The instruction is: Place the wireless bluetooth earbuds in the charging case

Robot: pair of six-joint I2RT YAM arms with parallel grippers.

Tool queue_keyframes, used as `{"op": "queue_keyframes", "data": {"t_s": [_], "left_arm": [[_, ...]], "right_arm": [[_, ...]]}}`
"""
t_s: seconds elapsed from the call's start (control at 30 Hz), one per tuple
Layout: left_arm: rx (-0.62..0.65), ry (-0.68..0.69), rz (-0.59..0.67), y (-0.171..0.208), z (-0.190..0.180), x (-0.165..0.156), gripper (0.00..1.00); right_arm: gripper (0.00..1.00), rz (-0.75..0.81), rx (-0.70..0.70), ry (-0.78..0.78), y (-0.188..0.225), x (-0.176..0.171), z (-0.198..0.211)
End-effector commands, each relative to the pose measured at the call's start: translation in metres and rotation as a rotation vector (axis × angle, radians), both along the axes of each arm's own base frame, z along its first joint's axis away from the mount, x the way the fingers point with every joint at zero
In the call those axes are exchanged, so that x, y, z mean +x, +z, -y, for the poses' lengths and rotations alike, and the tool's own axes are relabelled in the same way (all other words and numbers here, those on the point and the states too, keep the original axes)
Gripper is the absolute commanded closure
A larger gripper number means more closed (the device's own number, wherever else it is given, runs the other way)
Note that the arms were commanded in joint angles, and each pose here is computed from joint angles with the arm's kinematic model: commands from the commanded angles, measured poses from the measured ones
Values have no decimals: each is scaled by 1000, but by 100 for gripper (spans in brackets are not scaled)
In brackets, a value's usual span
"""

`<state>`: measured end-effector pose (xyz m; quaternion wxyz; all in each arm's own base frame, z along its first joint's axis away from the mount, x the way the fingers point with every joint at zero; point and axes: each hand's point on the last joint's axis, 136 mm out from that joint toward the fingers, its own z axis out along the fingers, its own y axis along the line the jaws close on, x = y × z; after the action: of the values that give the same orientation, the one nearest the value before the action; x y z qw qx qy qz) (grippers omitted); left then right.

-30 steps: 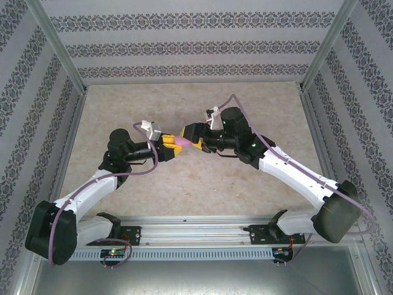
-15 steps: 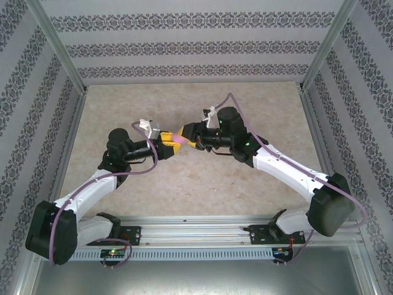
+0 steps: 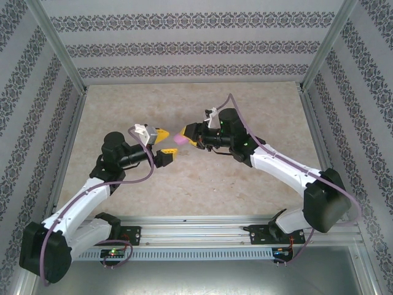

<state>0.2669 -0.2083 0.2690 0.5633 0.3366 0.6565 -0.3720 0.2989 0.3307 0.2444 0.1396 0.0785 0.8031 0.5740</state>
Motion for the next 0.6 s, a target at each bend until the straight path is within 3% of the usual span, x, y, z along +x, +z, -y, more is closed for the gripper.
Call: {"op": "queue_keyframes", "data": {"t_s": [0.0, 0.37, 0.57], "left_arm": [[69, 97, -27, -22, -13, 6, 21], [147, 278, -119, -54, -42, 14, 21], [162, 304, -144, -66, -47, 16, 20]], "right_arm": [[89, 24, -67, -35, -33, 19, 9], [90, 31, -380, 10, -134, 57, 7], [90, -74, -411, 2, -192, 61, 16]]}}
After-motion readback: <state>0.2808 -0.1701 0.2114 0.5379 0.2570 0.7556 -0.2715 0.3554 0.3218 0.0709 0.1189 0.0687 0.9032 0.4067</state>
